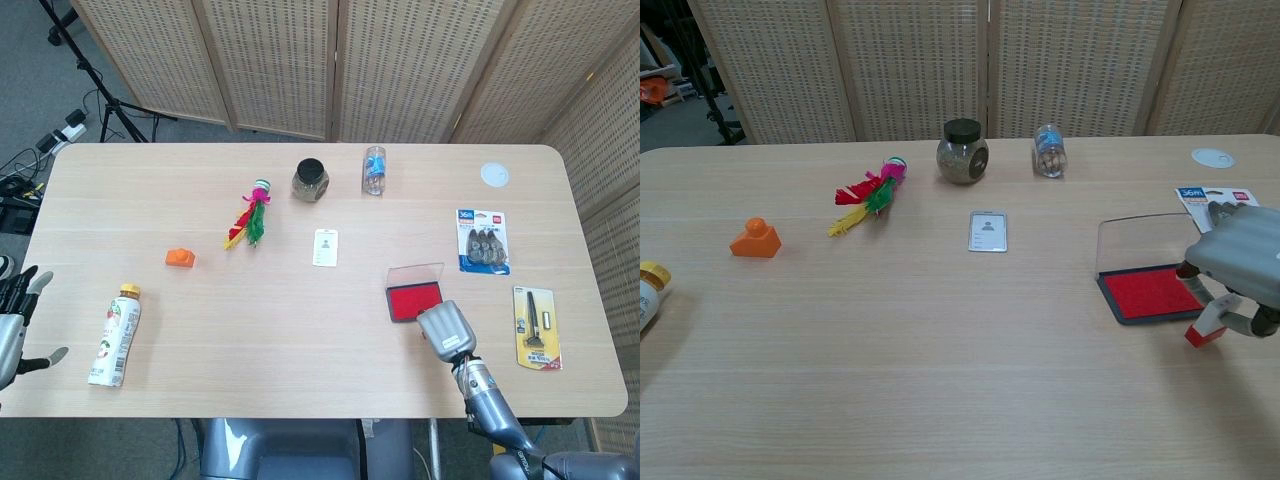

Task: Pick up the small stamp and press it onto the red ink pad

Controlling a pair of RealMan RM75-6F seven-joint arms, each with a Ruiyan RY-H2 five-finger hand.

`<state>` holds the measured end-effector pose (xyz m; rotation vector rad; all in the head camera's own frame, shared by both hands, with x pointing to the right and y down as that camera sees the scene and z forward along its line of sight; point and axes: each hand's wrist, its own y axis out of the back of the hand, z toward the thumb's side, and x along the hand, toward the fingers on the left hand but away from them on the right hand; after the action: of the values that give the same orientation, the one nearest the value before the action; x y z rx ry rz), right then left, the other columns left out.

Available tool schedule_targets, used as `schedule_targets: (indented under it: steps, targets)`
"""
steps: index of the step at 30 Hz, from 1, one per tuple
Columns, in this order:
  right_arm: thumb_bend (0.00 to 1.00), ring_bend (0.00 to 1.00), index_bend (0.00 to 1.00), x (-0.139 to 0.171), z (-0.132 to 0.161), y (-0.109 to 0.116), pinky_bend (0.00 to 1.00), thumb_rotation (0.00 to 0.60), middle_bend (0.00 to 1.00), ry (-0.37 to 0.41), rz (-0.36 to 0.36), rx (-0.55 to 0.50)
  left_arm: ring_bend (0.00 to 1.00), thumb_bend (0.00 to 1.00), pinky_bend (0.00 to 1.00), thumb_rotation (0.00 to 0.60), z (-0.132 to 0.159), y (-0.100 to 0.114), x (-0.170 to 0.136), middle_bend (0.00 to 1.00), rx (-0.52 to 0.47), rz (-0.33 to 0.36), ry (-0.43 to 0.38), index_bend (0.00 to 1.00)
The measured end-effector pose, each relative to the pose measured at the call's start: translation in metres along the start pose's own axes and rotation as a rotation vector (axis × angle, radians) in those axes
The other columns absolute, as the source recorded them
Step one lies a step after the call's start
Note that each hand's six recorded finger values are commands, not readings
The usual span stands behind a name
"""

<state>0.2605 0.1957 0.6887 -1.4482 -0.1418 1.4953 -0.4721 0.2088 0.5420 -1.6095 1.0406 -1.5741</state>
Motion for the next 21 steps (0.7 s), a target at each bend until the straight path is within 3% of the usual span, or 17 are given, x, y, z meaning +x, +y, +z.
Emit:
schedule_targets:
  steps: [21]
  targets:
    - [0.31,1.00,0.47,-0.0015,-0.0010,-0.0068,1.00,0.600,1.00,0.009,0.032,-0.021,0.00,0.00,0.00,0.600,0.0018,-0.0030,0.0007,0.00,0.010,-0.007,-0.003,0.00]
